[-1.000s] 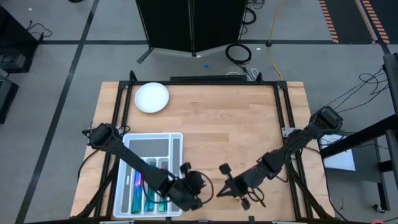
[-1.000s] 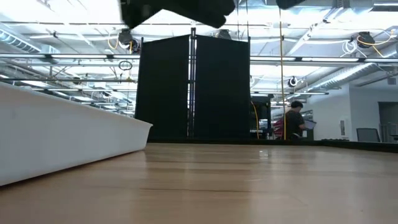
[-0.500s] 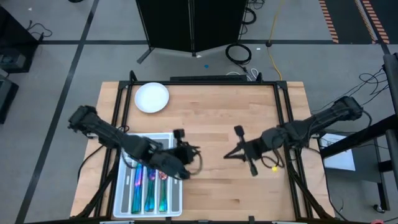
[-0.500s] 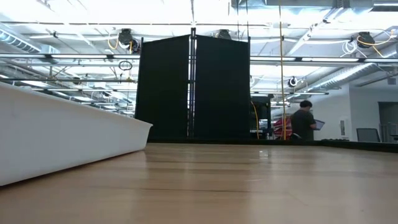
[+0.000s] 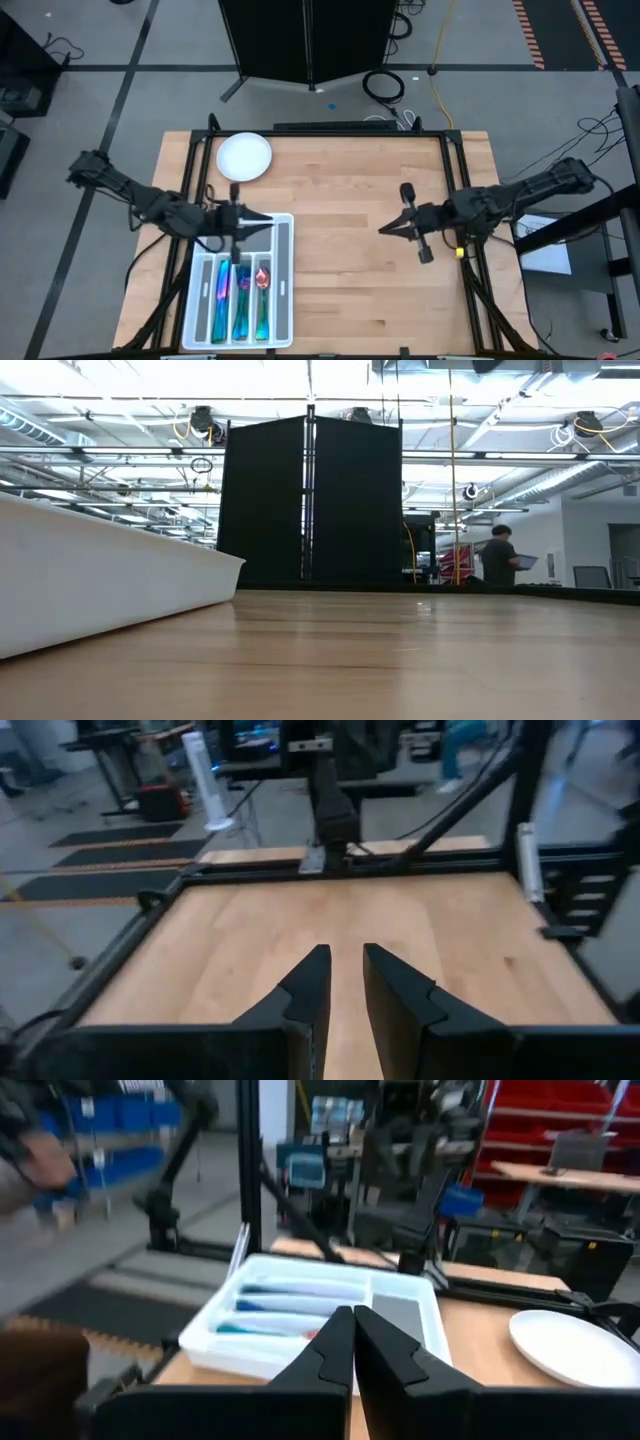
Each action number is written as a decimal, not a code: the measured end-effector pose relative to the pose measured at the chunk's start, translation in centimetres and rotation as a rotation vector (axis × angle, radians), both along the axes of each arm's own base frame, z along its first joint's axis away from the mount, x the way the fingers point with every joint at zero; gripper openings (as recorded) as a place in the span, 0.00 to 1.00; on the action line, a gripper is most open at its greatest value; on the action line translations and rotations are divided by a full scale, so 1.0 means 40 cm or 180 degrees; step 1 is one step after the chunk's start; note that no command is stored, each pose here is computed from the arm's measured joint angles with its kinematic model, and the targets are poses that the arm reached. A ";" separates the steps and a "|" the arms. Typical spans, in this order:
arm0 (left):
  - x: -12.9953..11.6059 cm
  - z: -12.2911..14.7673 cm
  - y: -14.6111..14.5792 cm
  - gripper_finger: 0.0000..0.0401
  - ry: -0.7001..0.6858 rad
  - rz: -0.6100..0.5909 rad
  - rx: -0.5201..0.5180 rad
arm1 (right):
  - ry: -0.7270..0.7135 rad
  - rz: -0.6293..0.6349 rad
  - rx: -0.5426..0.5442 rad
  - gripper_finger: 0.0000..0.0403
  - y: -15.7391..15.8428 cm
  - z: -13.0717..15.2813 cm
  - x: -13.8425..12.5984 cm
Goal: Sort silverware
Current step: Return to Home Position
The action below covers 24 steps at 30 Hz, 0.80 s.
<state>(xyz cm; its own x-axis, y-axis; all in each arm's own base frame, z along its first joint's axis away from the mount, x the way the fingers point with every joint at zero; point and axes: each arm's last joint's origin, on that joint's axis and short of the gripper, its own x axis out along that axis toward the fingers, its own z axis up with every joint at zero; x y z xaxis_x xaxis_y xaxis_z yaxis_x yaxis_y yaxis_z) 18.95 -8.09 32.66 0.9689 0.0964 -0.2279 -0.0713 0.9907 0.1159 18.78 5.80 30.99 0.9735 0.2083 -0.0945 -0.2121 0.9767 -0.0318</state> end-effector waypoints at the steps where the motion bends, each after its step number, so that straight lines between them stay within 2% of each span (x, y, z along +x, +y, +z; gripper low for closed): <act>1: -0.016 -0.010 0.007 0.16 -0.0038 -0.0043 -0.0054 | -0.0070 -0.0013 0.0065 0.00 -0.005 -0.010 -0.011; 5: -0.073 -0.047 0.035 0.16 -0.0135 -0.0110 -0.0153 | -0.0258 -0.0052 0.0241 0.00 -0.021 -0.043 -0.046; 11: -0.125 -0.106 0.066 0.16 -0.0312 -0.0130 -0.0155 | -0.0220 -0.0235 0.0337 0.00 -0.036 -0.100 -0.071; 24: -0.145 -0.189 0.144 0.16 -0.0455 -0.0105 -0.0177 | -0.0314 -0.0530 0.0771 0.00 -0.097 -0.264 -0.099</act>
